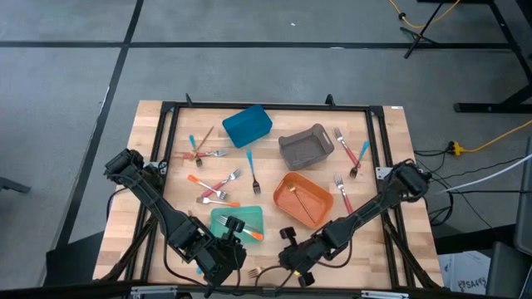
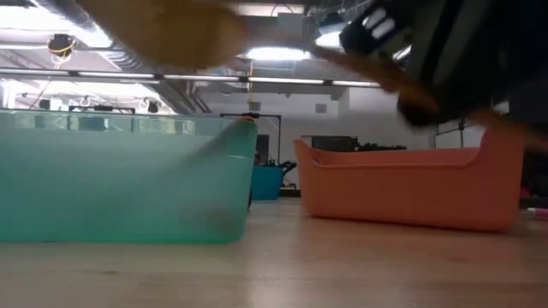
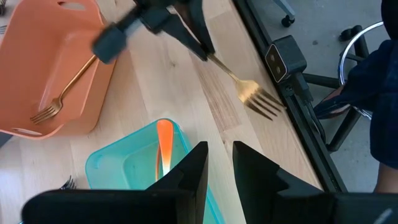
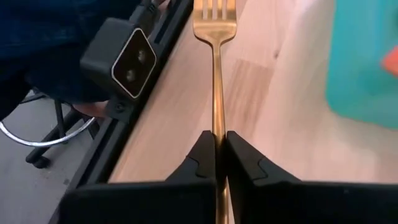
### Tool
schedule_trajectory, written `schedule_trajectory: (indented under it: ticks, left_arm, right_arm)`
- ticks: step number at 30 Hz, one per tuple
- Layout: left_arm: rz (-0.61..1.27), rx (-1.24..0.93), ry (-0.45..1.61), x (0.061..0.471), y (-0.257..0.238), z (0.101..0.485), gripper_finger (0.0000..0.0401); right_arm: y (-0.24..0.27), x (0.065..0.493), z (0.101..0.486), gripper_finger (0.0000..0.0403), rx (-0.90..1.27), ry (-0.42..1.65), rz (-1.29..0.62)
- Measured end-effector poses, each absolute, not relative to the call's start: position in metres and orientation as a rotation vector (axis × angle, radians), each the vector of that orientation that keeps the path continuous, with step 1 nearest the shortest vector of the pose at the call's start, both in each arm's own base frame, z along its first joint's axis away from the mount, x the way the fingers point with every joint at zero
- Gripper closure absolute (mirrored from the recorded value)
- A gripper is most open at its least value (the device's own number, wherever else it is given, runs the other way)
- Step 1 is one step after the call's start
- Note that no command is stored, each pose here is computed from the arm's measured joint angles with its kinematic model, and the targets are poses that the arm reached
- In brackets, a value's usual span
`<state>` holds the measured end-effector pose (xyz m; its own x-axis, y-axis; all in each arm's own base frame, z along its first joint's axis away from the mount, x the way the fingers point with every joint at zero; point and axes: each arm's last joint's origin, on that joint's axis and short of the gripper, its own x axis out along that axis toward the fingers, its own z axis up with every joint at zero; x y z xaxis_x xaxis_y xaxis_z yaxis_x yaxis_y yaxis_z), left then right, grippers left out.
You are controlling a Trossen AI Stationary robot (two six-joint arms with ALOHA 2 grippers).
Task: Sort silverware by color (type)
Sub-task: Put the gold fork into the orange bin
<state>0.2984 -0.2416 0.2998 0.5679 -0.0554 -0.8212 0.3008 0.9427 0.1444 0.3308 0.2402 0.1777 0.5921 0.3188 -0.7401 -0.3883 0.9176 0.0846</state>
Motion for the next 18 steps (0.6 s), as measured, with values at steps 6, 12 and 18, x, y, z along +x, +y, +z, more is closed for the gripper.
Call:
schedule_trajectory:
  ticks: [6, 12, 18]
  left_arm:
    - [-0.213, 0.282, 0.947, 0.298, -0.242, 0.3, 0.0332]
    - [-0.212, 0.282, 0.946, 0.298, -0.242, 0.3, 0.0332]
    - [-0.213, 0.28, 0.942, 0.299, -0.242, 0.3, 0.0332]
  right_arm:
    - [0.228, 0.314, 0.22, 0.04, -0.081, 0.829, 0.401]
    - [0.207, 0.293, 0.256, 0.0401, -0.071, 0.825, 0.244]
    - [0.181, 0.279, 0.276, 0.0401, 0.02, 0.807, -0.06]
